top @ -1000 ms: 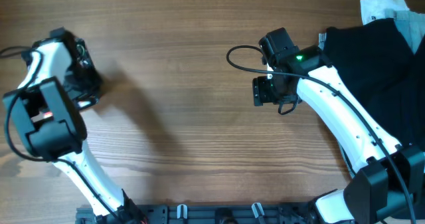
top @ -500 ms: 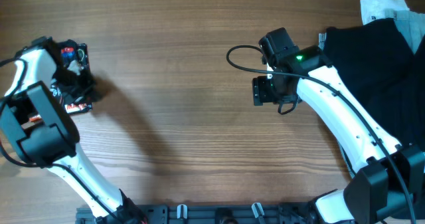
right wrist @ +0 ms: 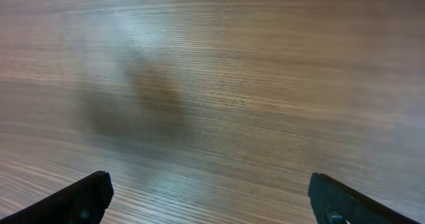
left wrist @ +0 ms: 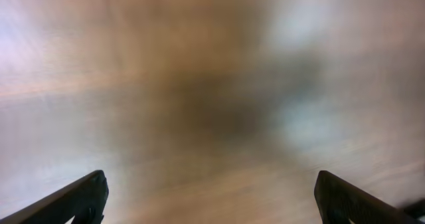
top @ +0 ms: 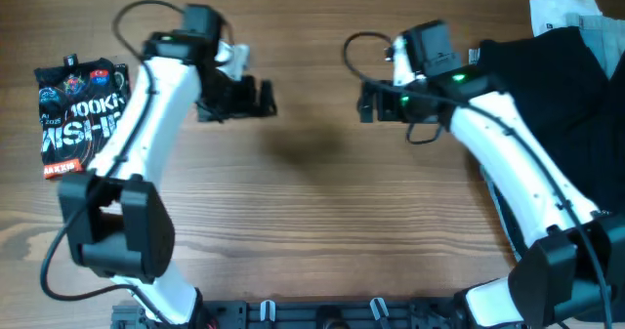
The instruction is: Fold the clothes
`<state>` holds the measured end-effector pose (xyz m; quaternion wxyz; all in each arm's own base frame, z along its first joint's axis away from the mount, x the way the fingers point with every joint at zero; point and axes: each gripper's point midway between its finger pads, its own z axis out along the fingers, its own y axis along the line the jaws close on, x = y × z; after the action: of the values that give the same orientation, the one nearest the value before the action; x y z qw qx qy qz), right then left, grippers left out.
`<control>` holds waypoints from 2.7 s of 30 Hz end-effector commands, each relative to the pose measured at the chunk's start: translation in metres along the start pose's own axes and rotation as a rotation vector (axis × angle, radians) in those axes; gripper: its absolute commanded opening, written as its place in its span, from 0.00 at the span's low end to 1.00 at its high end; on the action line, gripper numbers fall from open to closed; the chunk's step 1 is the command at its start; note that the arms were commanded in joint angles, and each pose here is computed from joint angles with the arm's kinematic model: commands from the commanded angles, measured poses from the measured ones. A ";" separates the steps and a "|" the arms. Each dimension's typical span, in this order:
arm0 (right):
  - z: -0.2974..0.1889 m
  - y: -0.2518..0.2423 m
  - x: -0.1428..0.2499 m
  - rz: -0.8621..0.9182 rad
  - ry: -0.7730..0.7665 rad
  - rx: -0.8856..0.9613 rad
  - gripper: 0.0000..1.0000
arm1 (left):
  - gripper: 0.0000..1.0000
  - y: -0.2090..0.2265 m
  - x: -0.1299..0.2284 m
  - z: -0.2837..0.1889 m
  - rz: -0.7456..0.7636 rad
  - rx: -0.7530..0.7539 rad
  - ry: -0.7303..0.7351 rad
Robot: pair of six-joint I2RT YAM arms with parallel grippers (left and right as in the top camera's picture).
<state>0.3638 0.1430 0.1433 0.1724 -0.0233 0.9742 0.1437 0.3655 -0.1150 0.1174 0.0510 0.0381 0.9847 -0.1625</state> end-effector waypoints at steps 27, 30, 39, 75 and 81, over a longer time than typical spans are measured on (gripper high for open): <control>-0.251 -0.051 0.116 0.038 -0.903 0.044 1.00 | 1.00 0.008 0.167 -0.191 -0.055 -0.062 -0.985; -0.236 -0.056 0.128 0.055 -0.822 0.060 1.00 | 1.00 0.008 0.179 -0.200 -0.050 -0.044 -1.029; -0.211 -0.065 0.157 0.085 -0.667 0.090 1.00 | 1.00 0.020 0.199 -0.177 -0.064 -0.089 -0.916; -0.101 -0.084 0.100 -0.302 -1.196 0.111 1.00 | 1.00 0.026 0.210 -0.165 -0.072 -0.114 -0.851; -0.101 -0.084 0.100 -0.303 -1.196 0.112 1.00 | 1.00 0.026 0.210 -0.165 -0.072 -0.114 -0.851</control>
<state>0.2455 0.0293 0.1731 0.7023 -0.0537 0.7081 0.0496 0.1455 -0.0265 0.2407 0.4446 -0.0648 0.8863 -0.1124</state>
